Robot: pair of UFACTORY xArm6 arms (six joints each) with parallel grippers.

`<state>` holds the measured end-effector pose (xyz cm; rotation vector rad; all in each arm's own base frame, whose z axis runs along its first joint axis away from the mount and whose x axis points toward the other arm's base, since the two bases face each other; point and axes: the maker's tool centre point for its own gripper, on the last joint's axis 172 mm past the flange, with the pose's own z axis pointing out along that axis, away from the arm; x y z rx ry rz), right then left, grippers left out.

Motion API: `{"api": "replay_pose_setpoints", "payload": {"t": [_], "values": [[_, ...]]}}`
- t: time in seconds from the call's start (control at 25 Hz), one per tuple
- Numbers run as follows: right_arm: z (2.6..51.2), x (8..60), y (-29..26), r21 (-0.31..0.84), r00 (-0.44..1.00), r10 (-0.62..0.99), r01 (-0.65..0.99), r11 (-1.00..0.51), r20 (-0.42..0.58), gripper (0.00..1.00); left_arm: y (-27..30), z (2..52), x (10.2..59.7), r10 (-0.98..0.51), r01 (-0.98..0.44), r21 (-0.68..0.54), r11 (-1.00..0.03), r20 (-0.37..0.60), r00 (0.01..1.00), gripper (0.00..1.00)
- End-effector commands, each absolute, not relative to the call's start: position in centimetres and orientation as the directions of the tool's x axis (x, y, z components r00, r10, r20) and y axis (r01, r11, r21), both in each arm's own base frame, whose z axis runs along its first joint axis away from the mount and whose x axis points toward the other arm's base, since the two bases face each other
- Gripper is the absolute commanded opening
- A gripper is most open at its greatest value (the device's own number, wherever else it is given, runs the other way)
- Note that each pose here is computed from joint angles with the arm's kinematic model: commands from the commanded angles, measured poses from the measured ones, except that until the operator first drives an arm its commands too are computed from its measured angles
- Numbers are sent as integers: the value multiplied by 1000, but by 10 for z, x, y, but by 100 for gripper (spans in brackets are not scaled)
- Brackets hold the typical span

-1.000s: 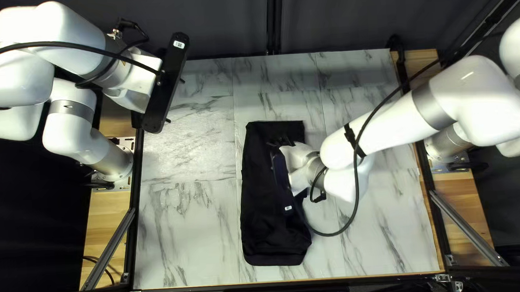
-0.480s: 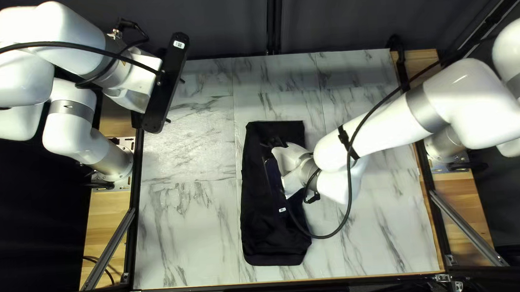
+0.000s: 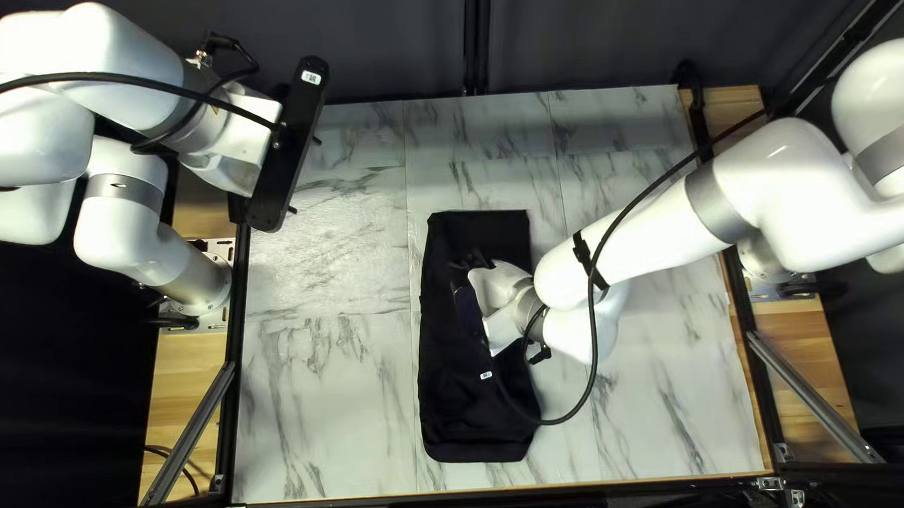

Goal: Fold t-shirt

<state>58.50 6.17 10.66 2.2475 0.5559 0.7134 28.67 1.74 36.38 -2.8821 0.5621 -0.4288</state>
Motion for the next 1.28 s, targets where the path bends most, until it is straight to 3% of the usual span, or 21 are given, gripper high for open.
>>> {"api": "replay_pose_setpoints", "payload": {"t": [0.04,0.48,0.84,1.28], "values": [[153,572,69,764,746,588,170,-623,313,100,17,364,287,-390,-340,-222,-914,246,887,100],[201,499,153,777,749,593,173,-605,296,100,17,364,287,-390,-340,-222,-914,246,887,100],[200,465,300,683,742,594,260,-683,311,100,17,364,287,-390,-340,-222,-914,246,887,100],[197,459,311,666,748,587,269,-696,311,100,17,364,287,-390,-340,-222,-914,246,887,100]]}}
